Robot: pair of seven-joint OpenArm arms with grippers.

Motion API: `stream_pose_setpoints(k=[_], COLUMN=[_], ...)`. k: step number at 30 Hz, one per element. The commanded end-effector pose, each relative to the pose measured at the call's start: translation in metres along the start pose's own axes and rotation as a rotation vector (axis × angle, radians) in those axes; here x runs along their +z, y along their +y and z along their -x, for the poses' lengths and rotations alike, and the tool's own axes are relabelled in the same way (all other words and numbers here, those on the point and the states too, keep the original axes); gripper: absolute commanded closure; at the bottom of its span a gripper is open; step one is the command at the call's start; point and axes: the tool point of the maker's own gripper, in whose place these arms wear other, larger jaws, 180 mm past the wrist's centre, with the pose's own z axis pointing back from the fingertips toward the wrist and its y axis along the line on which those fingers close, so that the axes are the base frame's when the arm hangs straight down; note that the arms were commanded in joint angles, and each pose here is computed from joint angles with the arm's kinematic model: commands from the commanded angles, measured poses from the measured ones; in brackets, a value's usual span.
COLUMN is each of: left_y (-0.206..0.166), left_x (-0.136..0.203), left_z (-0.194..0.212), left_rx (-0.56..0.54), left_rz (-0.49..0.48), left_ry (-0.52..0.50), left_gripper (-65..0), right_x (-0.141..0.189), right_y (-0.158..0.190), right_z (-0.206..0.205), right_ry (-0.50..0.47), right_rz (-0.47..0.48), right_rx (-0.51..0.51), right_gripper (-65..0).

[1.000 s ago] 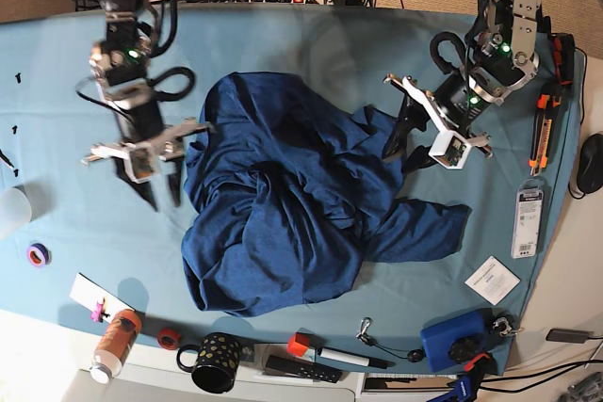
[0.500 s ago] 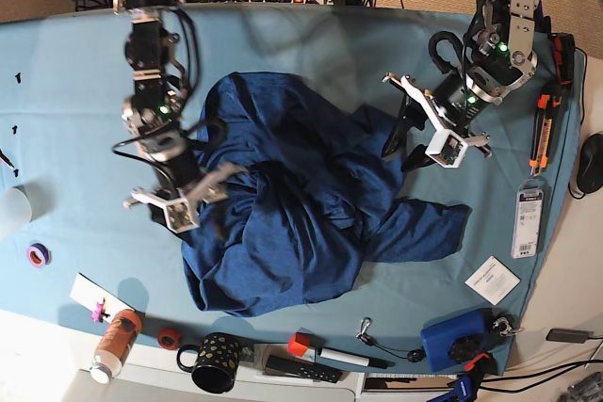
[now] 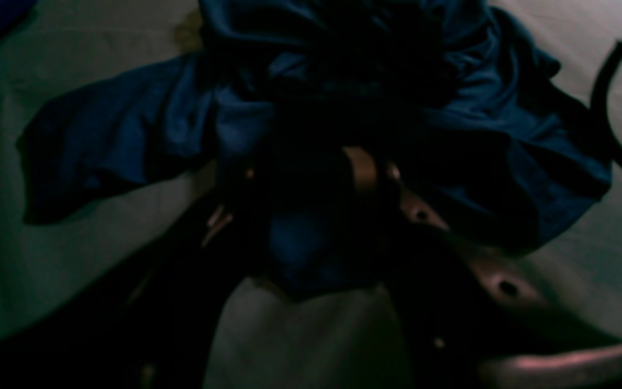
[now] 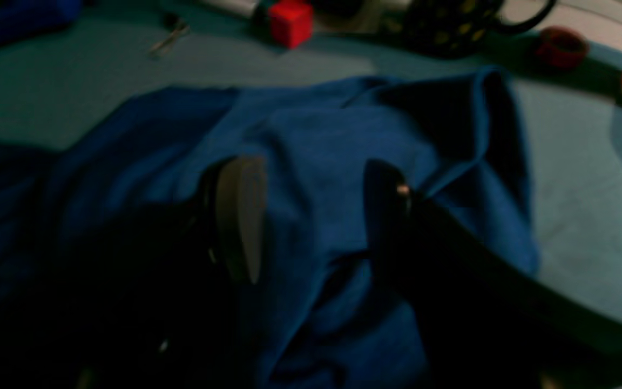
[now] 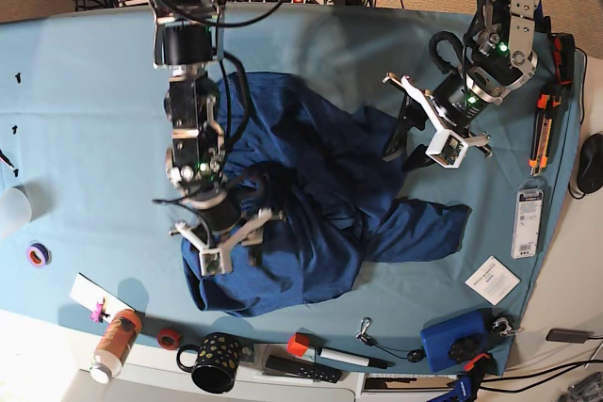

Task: Layout the t-shirt on the table in an organized manner, then fold the t-shirt properly
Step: 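Grasp the blue shirt with the right gripper and lift it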

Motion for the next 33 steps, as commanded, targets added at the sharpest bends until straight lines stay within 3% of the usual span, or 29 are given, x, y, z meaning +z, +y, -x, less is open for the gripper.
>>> stream_pose_setpoints(k=[1, 4, 14, 16, 19, 26, 33], left_y=[0.001, 0.001, 0.001, 0.001, 0.001, 0.001, 0.001], left_x=[0.001, 0.001, 0.001, 0.001, 0.001, 0.001, 0.001], left_z=[-0.014, -0.014, -0.014, -0.014, -0.014, -0.014, -0.014], left_rx=[-0.013, -0.012, -0.013, -0.013, -0.012, -0.012, -0.013], left_rz=[0.004, 0.004, 0.004, 0.004, 0.004, 0.004, 0.004], left_ry=[-0.049, -0.049, -0.049, -0.049, -0.049, -0.049, -0.049], left_gripper=[-21.3, -21.3, -21.3, -21.3, -21.3, -21.3, -21.3], right_x=[-0.005, -0.01, -0.017, -0.017, -0.017, -0.015, 0.02], right_y=[-0.007, -0.015, -0.002, -0.002, -0.002, -0.005, -0.022], right_z=[-0.026, -0.024, 0.005, 0.005, 0.005, -0.007, -0.081], right_ry=[-0.066, -0.045, 0.029, 0.029, 0.03, 0.002, -0.064], right_rz=[0.02, 0.061, 0.035, 0.034, 0.034, 0.05, 0.133], right_rx=[0.007, 0.012, -0.017, -0.017, -0.017, 0.027, 0.123], right_gripper=[-29.3, -29.3, -28.9, -20.6, -0.8, 0.0, 0.0])
